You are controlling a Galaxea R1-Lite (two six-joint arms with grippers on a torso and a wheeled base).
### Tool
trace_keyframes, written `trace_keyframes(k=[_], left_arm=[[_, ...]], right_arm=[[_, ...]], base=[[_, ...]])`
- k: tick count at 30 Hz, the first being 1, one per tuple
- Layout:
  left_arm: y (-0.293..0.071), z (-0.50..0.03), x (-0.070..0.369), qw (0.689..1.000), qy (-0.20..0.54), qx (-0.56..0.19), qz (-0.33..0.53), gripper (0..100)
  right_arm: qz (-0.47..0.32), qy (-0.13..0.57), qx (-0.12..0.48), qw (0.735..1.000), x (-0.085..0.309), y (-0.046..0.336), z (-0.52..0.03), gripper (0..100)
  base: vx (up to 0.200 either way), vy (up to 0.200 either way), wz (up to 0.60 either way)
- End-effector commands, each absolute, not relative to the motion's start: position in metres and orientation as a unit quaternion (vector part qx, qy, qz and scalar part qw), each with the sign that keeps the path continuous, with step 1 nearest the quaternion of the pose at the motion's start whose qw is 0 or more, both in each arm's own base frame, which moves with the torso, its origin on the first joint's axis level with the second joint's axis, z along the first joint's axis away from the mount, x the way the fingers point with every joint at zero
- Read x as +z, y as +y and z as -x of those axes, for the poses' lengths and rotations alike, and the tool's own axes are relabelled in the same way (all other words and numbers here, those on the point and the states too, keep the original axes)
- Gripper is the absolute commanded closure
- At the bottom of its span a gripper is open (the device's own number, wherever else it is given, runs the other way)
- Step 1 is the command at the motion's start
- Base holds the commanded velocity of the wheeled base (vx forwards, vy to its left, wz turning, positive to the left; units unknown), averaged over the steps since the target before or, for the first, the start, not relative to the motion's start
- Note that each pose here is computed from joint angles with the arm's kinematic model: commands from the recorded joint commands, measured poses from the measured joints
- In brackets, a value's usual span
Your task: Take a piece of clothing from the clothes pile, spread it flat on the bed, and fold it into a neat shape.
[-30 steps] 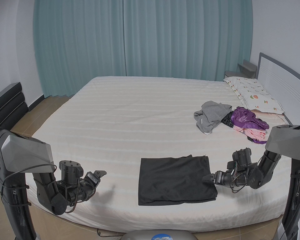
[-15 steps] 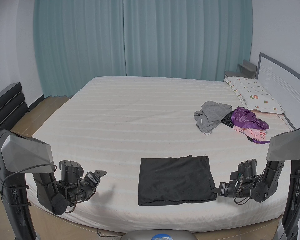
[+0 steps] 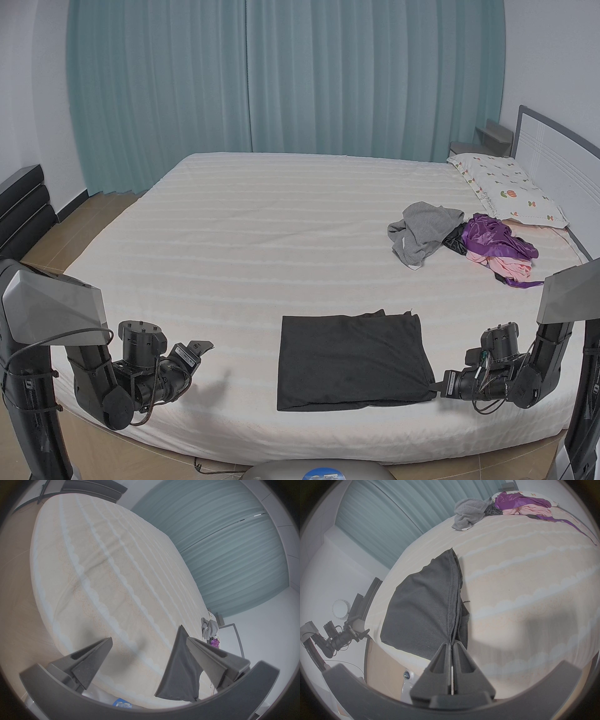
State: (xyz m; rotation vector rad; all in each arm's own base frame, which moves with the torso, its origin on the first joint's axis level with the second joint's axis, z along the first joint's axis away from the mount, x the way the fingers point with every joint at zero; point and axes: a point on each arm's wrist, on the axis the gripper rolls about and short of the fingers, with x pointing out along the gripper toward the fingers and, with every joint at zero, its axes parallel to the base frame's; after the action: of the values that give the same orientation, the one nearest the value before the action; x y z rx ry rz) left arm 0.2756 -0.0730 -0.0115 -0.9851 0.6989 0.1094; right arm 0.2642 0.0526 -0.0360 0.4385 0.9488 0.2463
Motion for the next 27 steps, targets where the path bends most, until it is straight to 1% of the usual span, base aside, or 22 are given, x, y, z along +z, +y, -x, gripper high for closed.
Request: trace_keyframes(k=[1, 8, 9, 13, 16, 17, 18, 20, 21, 22, 27], left_arm=[[-0.073, -0.276, -0.012, 0.822, 0.328, 0.051, 0.463, 0], [-0.073, -0.276, -0.012, 0.822, 0.328, 0.051, 0.463, 0], [-0.073, -0.276, -0.012, 0.822, 0.329, 0.052, 0.463, 0], [-0.073, -0.276, -0.012, 0.822, 0.329, 0.052, 0.463, 0], [-0.073, -0.276, -0.012, 0.822, 0.329, 0.052, 0.463, 0], [-0.073, -0.276, -0.012, 0.822, 0.329, 0.052, 0.463, 0], [-0.073, -0.276, -0.012, 0.822, 0.329, 0.052, 0.463, 0], [-0.073, -0.276, -0.012, 0.822, 0.329, 0.052, 0.463, 0], [-0.073, -0.276, -0.011, 0.822, 0.328, 0.051, 0.463, 0], [-0.073, -0.276, -0.011, 0.822, 0.328, 0.051, 0.463, 0], [-0.073, -0.276, -0.012, 0.822, 0.329, 0.052, 0.463, 0]], right_arm=[[-0.206, 0.457, 0.114, 0.858, -0.037, 0.050, -0.260, 100], [-0.201, 0.458, 0.114, 0.858, -0.038, 0.049, -0.259, 100], [-0.199, 0.457, 0.115, 0.859, -0.038, 0.049, -0.260, 0], [-0.202, 0.451, 0.118, 0.861, -0.036, 0.049, -0.263, 0], [-0.212, 0.420, 0.122, 0.874, -0.028, 0.048, -0.276, 0], [-0.212, 0.420, 0.122, 0.874, -0.028, 0.048, -0.276, 0], [-0.221, 0.396, 0.123, 0.883, -0.023, 0.048, -0.294, 0], [-0.232, 0.377, 0.123, 0.888, -0.020, 0.050, -0.313, 0], [-0.234, 0.376, 0.122, 0.888, -0.020, 0.050, -0.316, 0], [-0.245, 0.376, 0.118, 0.886, -0.019, 0.053, -0.335, 0], [-0.292, 0.376, 0.102, 0.873, -0.007, 0.059, -0.377, 0]], base=[[0.000, 0.000, 0.00], [0.000, 0.000, 0.00], [0.000, 0.000, 0.00], [0.000, 0.000, 0.00], [0.000, 0.000, 0.00], [0.000, 0.000, 0.00], [0.000, 0.000, 0.00], [0.000, 0.000, 0.00], [0.000, 0.000, 0.00], [0.000, 0.000, 0.00], [0.000, 0.000, 0.00]])
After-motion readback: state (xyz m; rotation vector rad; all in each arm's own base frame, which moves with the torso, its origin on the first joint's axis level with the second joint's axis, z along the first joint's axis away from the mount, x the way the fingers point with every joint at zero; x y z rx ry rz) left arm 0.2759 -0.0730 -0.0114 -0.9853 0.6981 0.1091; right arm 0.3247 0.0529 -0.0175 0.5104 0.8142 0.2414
